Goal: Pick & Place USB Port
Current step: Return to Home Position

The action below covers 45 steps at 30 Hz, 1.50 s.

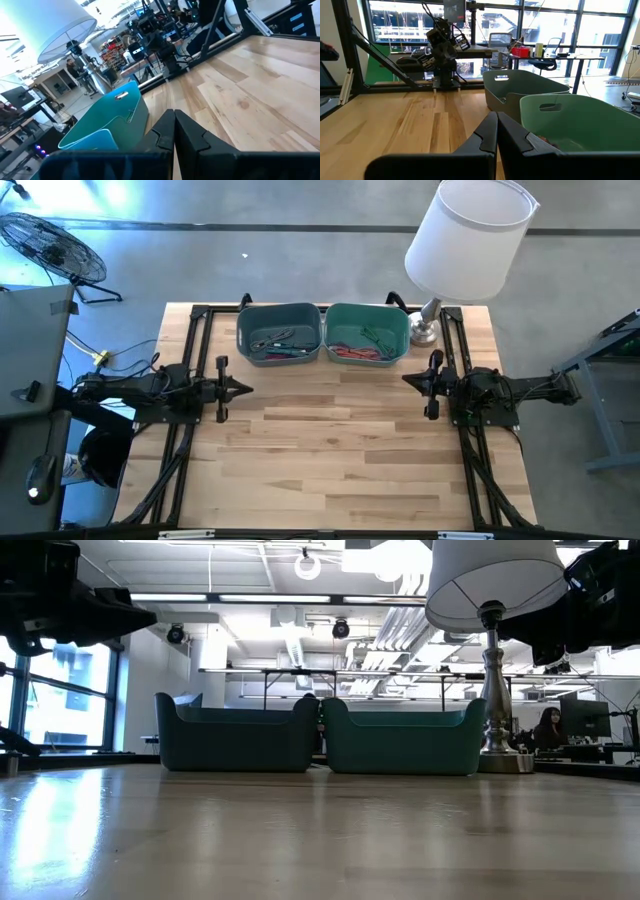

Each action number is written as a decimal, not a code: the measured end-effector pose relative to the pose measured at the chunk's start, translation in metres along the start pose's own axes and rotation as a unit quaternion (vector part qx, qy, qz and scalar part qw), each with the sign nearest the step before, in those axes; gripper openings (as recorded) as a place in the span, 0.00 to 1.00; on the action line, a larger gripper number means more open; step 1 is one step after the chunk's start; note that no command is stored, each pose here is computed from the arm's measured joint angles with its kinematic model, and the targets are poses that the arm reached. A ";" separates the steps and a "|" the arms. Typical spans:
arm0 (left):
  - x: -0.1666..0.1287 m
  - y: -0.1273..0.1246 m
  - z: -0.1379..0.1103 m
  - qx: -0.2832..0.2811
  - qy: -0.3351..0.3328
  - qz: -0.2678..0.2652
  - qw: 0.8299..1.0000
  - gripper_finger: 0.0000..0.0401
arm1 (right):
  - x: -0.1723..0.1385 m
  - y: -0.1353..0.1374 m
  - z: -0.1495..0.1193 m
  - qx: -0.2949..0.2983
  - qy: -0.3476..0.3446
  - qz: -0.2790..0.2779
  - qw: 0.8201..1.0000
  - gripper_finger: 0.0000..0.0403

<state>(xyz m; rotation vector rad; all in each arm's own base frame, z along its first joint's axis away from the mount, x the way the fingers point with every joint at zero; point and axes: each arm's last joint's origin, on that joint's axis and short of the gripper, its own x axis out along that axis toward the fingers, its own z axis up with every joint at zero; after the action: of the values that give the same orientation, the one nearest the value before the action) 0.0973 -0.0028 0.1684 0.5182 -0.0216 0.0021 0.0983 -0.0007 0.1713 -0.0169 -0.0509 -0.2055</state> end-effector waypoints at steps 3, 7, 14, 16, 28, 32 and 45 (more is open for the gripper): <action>0.000 0.000 0.000 0.000 -0.003 -0.005 1.000 0.00 | 0.000 0.000 0.000 0.000 0.000 0.000 1.000 0.00; 0.000 -0.001 0.000 0.000 -0.008 -0.014 1.000 0.00 | 0.000 0.000 0.000 0.000 0.000 0.000 1.000 0.00; 0.000 -0.001 0.000 -0.055 -0.005 -0.010 0.998 0.00 | 0.000 0.000 0.000 0.000 0.000 0.000 1.000 0.00; 0.000 -0.001 0.000 -0.061 -0.005 -0.010 0.998 0.00 | 0.000 0.000 0.000 0.000 0.000 0.000 1.000 0.00; 0.000 -0.002 0.000 -0.153 -0.005 -0.023 0.988 0.00 | 0.000 0.000 0.000 0.000 0.000 0.000 1.000 0.00; 0.000 -0.002 0.000 -0.204 -0.004 -0.024 0.979 0.00 | 0.000 0.000 0.000 0.000 0.000 0.000 1.000 0.00; 0.000 -0.002 0.000 -0.246 -0.003 -0.026 0.969 0.00 | 0.000 0.000 0.000 0.000 0.000 0.000 1.000 0.00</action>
<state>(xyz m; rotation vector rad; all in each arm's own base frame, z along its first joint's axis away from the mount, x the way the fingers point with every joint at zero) 0.0973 -0.0044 0.1676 0.0210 -0.0141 -0.0560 0.0983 -0.0007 0.1713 -0.0170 -0.0508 -0.2058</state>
